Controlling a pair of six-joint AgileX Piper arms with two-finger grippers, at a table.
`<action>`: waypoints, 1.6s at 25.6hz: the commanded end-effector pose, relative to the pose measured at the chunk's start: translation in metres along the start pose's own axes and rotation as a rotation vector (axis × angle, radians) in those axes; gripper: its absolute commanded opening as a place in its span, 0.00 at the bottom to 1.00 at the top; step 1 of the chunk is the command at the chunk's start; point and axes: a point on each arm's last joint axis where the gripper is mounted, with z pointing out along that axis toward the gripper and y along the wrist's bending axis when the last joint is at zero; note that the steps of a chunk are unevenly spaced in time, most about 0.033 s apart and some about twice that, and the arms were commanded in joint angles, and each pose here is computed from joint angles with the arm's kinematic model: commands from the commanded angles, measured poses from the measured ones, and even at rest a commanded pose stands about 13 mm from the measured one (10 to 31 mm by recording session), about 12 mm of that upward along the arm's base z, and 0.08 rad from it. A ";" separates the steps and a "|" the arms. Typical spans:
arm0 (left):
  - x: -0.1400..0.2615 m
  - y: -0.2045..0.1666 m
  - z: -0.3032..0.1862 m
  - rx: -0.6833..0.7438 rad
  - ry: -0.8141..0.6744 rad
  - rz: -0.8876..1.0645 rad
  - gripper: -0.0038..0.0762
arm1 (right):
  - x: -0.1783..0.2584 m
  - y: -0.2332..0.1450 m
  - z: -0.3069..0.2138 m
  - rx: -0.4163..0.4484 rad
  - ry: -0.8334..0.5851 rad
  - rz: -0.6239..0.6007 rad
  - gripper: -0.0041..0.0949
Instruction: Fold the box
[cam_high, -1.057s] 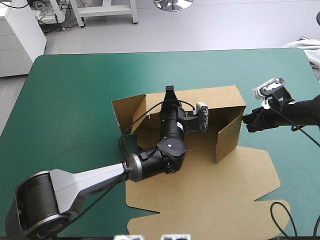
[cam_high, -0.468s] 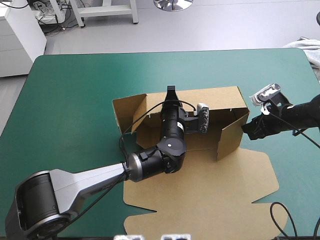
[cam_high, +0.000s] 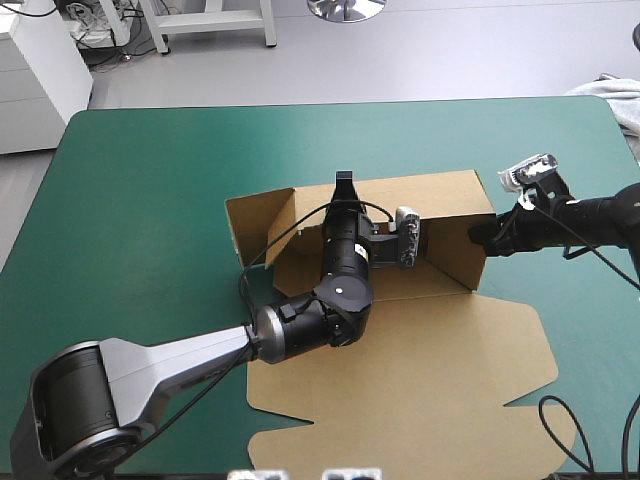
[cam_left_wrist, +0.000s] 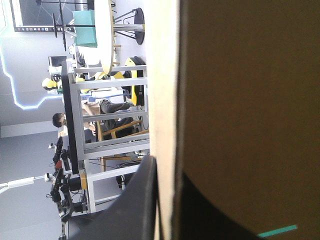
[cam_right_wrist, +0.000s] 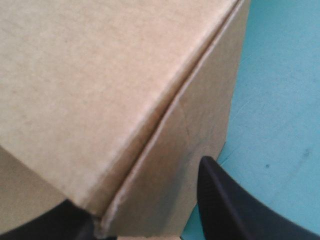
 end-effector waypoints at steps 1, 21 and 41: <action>-0.003 0.018 -0.012 -0.021 -0.080 -0.059 0.04 | -0.013 0.000 -0.008 0.030 -0.096 0.018 0.30; -0.009 0.028 -0.014 -0.126 -0.152 -0.044 0.56 | -0.008 0.000 0.009 0.047 0.000 0.064 0.04; -0.064 0.014 -0.107 -0.218 -0.363 -0.254 0.54 | -0.008 -0.008 0.011 0.115 -0.001 0.114 0.04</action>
